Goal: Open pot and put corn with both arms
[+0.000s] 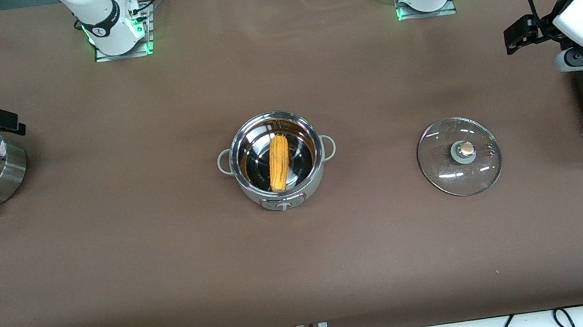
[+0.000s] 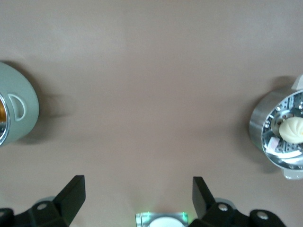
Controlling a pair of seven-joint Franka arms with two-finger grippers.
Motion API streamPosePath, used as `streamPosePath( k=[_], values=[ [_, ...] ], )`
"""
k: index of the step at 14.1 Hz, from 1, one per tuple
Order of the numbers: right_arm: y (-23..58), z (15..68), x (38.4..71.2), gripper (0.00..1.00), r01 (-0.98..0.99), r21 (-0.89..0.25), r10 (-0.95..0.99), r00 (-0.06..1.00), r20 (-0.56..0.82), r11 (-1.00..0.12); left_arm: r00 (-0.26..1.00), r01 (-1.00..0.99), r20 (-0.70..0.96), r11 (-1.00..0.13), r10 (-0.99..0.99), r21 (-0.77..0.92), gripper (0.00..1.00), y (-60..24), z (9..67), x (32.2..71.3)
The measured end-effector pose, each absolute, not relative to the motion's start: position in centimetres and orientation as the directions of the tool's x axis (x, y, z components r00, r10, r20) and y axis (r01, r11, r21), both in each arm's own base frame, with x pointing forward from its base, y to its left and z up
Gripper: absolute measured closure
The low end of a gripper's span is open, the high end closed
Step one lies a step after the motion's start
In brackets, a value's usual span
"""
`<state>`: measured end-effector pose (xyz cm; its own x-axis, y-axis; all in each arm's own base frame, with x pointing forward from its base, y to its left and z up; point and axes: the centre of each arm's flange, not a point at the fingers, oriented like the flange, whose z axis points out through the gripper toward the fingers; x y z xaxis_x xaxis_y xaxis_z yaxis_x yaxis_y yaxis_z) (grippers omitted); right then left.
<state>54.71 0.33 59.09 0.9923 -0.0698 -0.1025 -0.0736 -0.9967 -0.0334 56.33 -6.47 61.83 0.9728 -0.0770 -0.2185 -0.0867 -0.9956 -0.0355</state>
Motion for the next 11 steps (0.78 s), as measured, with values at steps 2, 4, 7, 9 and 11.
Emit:
streamPosePath(
  k=[2,4,7,9,11],
  values=[
    [0.60,58.48,53.79,0.00,-0.066,-0.018,-0.065,0.997,-0.032,-0.998,0.975,-0.101,-0.200,-0.995,-0.096,-0.017,0.00,-6.86,62.03,56.52],
    [0.36,58.69,53.39,0.00,-0.056,0.029,-0.056,0.998,0.006,-0.998,0.970,-0.157,-0.186,-0.988,-0.154,0.001,0.00,-6.96,62.20,56.66],
    [0.56,58.73,53.37,0.00,-0.052,0.031,-0.052,0.999,0.007,-0.998,0.965,-0.187,-0.182,-0.982,-0.190,0.036,0.00,-6.75,62.16,56.75],
    [0.74,58.69,53.55,0.00,-0.055,0.012,-0.055,0.999,-0.001,-0.998,0.964,-0.185,-0.185,-0.981,-0.193,0.059,0.00,-6.81,61.82,56.94],
    [0.77,58.82,53.94,0.00,-0.055,0.007,-0.055,0.998,-0.001,-0.998,0.963,-0.185,-0.187,-0.981,-0.194,0.063,0.00,-6.87,61.61,57.07]
  ],
)
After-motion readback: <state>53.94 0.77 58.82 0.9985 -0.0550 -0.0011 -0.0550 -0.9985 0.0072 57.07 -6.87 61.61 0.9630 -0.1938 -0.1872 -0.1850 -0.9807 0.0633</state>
